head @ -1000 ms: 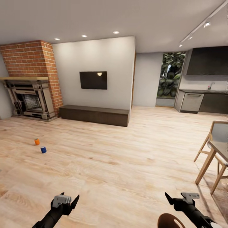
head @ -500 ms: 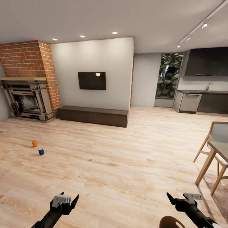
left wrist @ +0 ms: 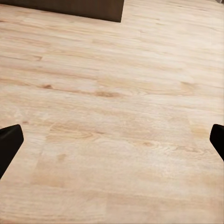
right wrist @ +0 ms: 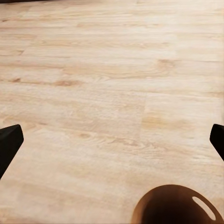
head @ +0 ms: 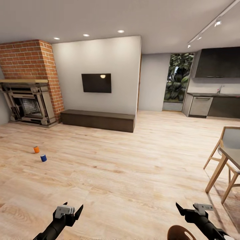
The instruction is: Put the three can of soda from the living room inside the tash can in the kitchen.
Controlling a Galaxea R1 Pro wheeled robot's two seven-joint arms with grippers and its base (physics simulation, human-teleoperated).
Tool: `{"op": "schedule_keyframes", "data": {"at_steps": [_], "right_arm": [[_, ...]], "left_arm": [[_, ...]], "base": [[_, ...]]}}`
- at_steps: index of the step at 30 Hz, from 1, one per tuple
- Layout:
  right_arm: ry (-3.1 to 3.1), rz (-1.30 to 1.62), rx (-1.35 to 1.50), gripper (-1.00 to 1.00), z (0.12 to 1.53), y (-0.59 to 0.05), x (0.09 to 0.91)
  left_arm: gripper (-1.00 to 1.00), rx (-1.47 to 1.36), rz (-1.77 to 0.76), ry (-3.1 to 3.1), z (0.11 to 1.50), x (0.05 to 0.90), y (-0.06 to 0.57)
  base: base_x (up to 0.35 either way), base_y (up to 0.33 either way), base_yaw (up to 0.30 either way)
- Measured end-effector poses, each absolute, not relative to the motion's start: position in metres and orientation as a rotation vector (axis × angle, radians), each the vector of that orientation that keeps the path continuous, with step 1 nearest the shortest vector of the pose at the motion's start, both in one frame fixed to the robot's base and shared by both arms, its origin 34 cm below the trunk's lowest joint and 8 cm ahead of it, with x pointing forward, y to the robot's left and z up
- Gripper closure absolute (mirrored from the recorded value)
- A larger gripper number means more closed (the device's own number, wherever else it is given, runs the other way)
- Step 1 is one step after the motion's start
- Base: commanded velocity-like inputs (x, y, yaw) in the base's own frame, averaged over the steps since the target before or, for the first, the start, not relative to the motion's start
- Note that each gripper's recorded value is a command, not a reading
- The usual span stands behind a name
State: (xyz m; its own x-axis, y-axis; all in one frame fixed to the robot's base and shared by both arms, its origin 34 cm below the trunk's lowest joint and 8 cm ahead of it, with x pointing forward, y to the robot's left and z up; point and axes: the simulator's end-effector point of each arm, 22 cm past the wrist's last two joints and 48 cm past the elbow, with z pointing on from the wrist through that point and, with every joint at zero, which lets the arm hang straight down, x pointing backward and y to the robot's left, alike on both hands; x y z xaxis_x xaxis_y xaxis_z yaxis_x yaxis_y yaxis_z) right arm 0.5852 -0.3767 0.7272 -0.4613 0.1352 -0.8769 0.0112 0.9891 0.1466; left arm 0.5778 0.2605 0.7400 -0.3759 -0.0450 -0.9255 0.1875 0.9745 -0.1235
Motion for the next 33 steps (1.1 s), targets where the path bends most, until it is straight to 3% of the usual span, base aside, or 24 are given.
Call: {"op": "schedule_keyframes", "data": {"at_steps": [25,33], "right_arm": [[2.058,0.143,0.175,-1.00,0.715,-0.392,0.580],[2.058,0.143,0.176,-1.00,0.716,-0.392,0.580]], "left_arm": [[-1.00,0.098,-0.250,1.981,0.723,0.574,0.261],[-1.00,0.098,-0.250,1.980,0.723,0.574,0.261]], "base": [[0.001,0.000,-0.053],[0.058,0.000,-0.179]]}}
